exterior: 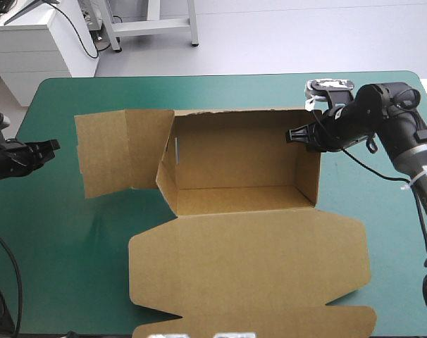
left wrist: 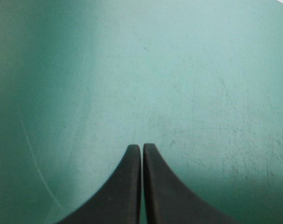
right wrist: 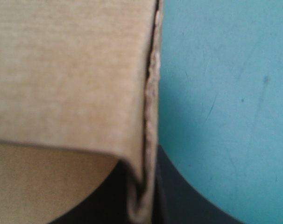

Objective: Fold the box

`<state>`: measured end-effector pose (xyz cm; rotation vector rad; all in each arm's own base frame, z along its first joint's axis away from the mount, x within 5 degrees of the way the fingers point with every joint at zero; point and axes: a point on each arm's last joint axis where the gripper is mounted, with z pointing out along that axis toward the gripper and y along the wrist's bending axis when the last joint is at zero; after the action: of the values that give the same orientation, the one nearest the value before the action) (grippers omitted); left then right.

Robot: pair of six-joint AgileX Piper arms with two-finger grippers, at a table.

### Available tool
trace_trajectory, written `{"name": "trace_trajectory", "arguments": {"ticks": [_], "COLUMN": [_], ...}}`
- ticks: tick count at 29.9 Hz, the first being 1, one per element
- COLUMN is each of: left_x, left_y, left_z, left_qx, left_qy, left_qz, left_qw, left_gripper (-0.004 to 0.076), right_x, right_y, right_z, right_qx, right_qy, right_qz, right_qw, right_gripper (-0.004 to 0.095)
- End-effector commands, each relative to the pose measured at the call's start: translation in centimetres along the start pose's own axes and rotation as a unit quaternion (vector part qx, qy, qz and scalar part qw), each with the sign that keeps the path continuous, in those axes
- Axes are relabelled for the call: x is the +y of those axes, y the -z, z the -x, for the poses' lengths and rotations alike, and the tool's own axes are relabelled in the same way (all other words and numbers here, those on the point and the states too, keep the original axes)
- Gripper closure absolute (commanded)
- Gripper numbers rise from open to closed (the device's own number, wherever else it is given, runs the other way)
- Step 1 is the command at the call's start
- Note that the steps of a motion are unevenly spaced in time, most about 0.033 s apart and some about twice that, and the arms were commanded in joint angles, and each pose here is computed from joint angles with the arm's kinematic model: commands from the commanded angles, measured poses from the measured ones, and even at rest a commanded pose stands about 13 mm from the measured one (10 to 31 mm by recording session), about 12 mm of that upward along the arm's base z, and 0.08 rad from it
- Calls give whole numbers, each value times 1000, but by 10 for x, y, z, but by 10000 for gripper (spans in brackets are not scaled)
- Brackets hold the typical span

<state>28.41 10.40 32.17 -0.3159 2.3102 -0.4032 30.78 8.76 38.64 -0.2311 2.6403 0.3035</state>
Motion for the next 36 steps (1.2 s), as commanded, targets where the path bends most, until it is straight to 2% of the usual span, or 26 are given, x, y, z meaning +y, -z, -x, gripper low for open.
{"name": "trace_trajectory", "arguments": {"ticks": [1,7,18,26,36], "left_x": [-10,-11,-11,-11,-12], "left_y": [16,16,16,16,16], "left_z": [12,11,11,11,13], "left_qx": [-49,-47,-46,-46,-53], "left_qy": [5,11,11,11,19], "left_qz": [-11,-15,-15,-15,-21], "left_qw": [999,999,999,999,998], "left_gripper": [724,724,734,734,734], "right_x": [4,3,-8,-9,-19], "right_y": [24,11,-68,-94,-114], "right_z": [-2,0,20,48,58], "right_qx": [-20,-3,68,58,61], "right_qy": [-5,-13,-28,-25,-37], "right_qz": [12,12,1,-1,-42], "right_qw": [1000,1000,997,998,997], "right_gripper": [910,910,911,910,910]}}
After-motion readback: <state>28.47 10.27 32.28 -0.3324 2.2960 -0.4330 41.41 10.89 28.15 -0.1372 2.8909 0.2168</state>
